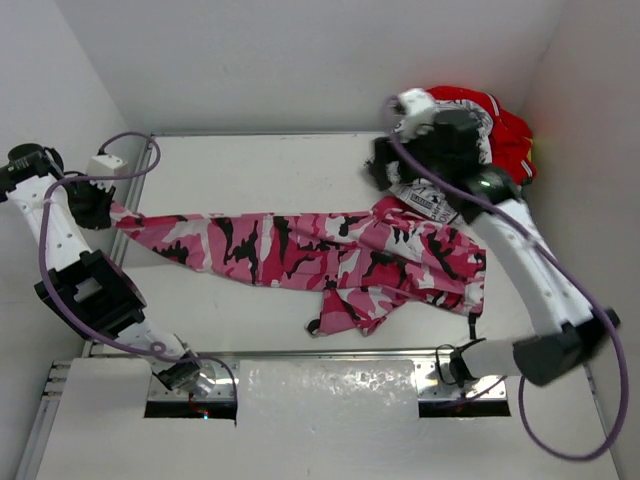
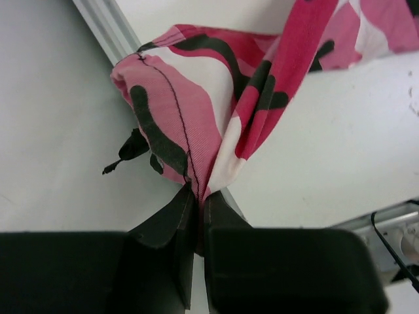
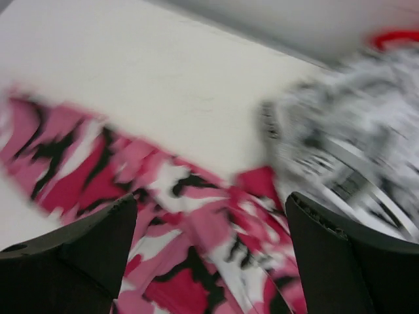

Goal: Fold and stack the trousers
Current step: Flatten the trousers out

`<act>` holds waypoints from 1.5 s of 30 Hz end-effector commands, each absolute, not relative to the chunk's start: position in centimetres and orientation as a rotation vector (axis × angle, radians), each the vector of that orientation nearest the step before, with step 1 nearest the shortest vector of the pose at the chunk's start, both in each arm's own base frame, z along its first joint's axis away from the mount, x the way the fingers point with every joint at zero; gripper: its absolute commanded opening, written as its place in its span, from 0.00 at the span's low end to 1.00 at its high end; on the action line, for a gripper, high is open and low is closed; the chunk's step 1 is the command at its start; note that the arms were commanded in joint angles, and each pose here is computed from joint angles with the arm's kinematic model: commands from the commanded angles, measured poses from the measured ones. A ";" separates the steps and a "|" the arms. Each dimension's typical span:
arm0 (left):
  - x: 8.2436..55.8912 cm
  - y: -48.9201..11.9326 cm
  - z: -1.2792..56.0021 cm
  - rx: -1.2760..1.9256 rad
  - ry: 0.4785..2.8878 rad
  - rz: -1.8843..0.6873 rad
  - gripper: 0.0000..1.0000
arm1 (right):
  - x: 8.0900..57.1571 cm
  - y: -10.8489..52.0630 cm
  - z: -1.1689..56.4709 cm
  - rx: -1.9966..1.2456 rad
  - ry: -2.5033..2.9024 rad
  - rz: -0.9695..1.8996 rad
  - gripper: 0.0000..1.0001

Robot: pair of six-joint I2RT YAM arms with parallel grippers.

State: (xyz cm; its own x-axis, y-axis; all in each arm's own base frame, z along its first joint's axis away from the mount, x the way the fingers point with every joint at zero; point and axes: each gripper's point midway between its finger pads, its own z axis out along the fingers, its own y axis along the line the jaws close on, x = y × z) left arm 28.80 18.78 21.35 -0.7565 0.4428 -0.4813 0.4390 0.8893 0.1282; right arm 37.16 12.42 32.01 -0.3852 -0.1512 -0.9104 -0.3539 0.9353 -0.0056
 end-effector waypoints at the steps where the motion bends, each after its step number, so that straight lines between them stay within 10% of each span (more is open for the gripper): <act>1: 27.2 18.9 22.4 0.683 2.553 0.101 0.00 | 37.6 25.3 29.4 -0.851 1.883 0.450 0.87; 8: 25.5 18.5 20.7 0.639 2.634 0.079 0.00 | 41.6 39.9 17.5 -1.110 2.105 0.539 0.93; 21: 25.0 18.5 19.7 0.592 2.679 0.054 0.00 | 43.0 39.0 -0.8 -1.089 2.419 0.190 0.96; 24: 24.9 18.7 19.7 0.591 2.687 0.063 0.00 | 39.9 38.0 -3.2 -1.265 2.438 0.033 0.81; 31: 24.5 19.0 19.7 0.611 2.704 0.092 0.00 | 35.7 35.5 -5.1 -1.384 2.510 -0.108 0.04; 45: 14.8 24.0 19.3 0.896 2.971 0.412 0.00 | 25.8 33.9 11.6 -1.542 2.027 0.407 0.00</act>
State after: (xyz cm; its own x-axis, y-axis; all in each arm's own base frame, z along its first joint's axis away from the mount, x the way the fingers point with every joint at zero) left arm 18.25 19.70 16.82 -0.8601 0.4922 -0.1343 0.4806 0.8700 0.1102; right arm 29.27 34.06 6.70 -0.3463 -0.8022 -0.4863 -0.8861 0.4500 -0.1113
